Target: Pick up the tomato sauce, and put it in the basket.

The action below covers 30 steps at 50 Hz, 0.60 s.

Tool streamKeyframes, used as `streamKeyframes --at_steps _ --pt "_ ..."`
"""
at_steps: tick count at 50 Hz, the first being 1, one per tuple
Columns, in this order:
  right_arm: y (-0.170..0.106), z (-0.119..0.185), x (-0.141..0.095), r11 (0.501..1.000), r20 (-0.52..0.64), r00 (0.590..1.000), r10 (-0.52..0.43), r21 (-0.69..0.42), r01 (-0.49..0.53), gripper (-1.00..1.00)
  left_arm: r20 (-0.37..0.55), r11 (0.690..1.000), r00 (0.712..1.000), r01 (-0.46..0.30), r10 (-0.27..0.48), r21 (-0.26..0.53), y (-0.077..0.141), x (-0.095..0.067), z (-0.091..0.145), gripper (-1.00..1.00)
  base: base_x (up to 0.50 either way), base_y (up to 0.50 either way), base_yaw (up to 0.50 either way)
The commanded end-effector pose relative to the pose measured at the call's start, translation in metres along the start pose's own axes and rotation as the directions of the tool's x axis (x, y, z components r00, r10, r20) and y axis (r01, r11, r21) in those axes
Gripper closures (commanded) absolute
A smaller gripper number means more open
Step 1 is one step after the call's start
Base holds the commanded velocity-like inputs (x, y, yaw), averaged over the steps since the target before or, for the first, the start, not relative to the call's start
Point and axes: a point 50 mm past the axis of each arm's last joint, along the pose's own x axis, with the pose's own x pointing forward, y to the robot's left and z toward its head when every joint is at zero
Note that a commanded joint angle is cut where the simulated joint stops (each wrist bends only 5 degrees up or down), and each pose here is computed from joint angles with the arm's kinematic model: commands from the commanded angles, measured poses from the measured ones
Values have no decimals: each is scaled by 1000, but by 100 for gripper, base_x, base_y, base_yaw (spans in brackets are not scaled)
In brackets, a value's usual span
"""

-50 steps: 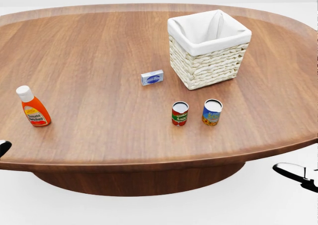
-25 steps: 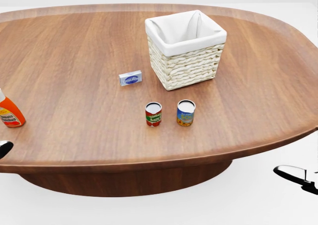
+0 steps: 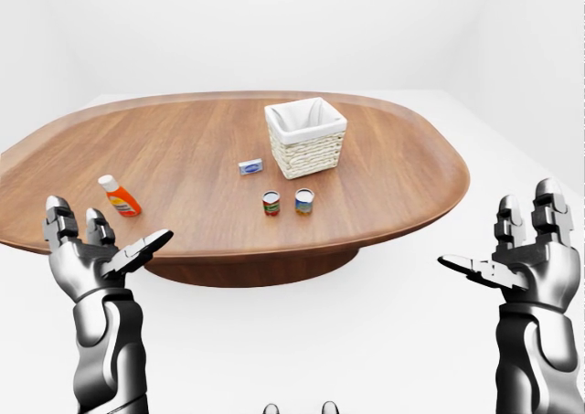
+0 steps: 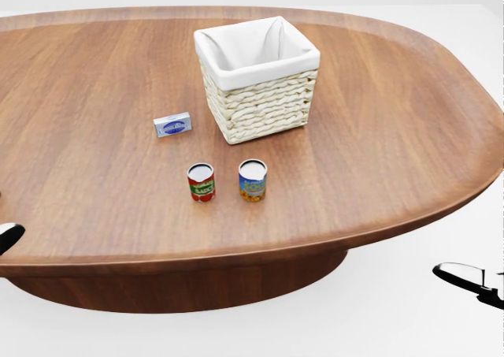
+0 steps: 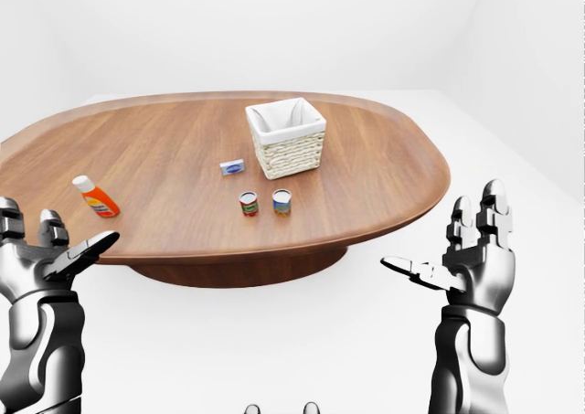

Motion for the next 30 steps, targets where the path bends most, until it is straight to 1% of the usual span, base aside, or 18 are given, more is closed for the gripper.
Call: streamKeyframes --at_steps 1,18,30 --pt "0 -1 0 1000 -2 1000 2 0 -2 -100 0 1000 1000 1 -1 -1 0 0 1 -100 0 -28 0" --pt "2 2 1 1000 12 1000 4 0 -4 -100 0 1000 1000 3 -3 -1 0 1 0 -100 0 -28 0" --pt "2 -2 1 1000 -5 1000 6 -3 -6 -100 0 1000 1000 3 -3 0 0 0 -1 -100 0 -28 0"
